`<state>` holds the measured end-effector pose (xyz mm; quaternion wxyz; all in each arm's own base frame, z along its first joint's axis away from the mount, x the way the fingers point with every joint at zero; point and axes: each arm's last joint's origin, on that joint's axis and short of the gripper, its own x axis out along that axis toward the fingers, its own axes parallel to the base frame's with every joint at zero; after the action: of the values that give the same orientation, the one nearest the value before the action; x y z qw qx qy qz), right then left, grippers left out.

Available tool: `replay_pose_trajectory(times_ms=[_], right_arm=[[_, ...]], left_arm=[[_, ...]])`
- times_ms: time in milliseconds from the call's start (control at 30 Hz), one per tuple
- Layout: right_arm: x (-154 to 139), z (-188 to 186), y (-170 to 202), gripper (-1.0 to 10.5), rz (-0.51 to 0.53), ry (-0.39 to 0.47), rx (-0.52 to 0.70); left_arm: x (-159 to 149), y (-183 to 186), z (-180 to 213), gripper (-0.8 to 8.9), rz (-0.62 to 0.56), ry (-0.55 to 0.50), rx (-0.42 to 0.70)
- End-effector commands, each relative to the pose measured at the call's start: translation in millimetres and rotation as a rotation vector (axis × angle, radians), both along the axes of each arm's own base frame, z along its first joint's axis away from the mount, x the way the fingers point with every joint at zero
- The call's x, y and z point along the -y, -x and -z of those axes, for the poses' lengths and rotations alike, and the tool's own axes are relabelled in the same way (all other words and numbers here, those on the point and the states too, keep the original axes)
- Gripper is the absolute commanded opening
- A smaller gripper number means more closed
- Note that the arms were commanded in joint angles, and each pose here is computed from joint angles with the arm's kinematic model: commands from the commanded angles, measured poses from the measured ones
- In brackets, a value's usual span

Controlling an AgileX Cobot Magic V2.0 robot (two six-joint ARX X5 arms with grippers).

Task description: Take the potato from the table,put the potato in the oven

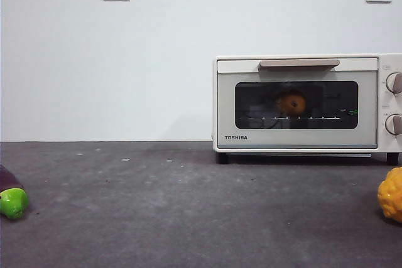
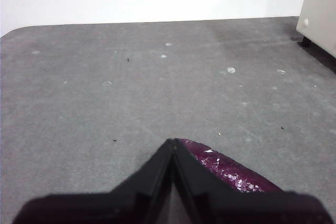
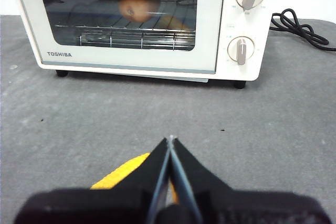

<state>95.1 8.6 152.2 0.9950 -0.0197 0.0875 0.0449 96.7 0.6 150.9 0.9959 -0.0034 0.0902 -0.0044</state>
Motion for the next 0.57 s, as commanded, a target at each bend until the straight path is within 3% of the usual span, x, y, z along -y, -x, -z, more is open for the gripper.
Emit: replay_pose_trajectory(times_ms=[33, 567], right_arm=[[0.2, 2.3, -0.3, 0.0, 0.006, 0.000, -0.002], [0.3, 2.3, -0.3, 0.0, 0.006, 0.000, -0.002]], left_arm=[[0.0, -0.6, 2.7, -0.03, 0.004, -0.002, -0.004], [0.0, -0.8, 3.2, -0.03, 0.004, -0.002, -0.009]])
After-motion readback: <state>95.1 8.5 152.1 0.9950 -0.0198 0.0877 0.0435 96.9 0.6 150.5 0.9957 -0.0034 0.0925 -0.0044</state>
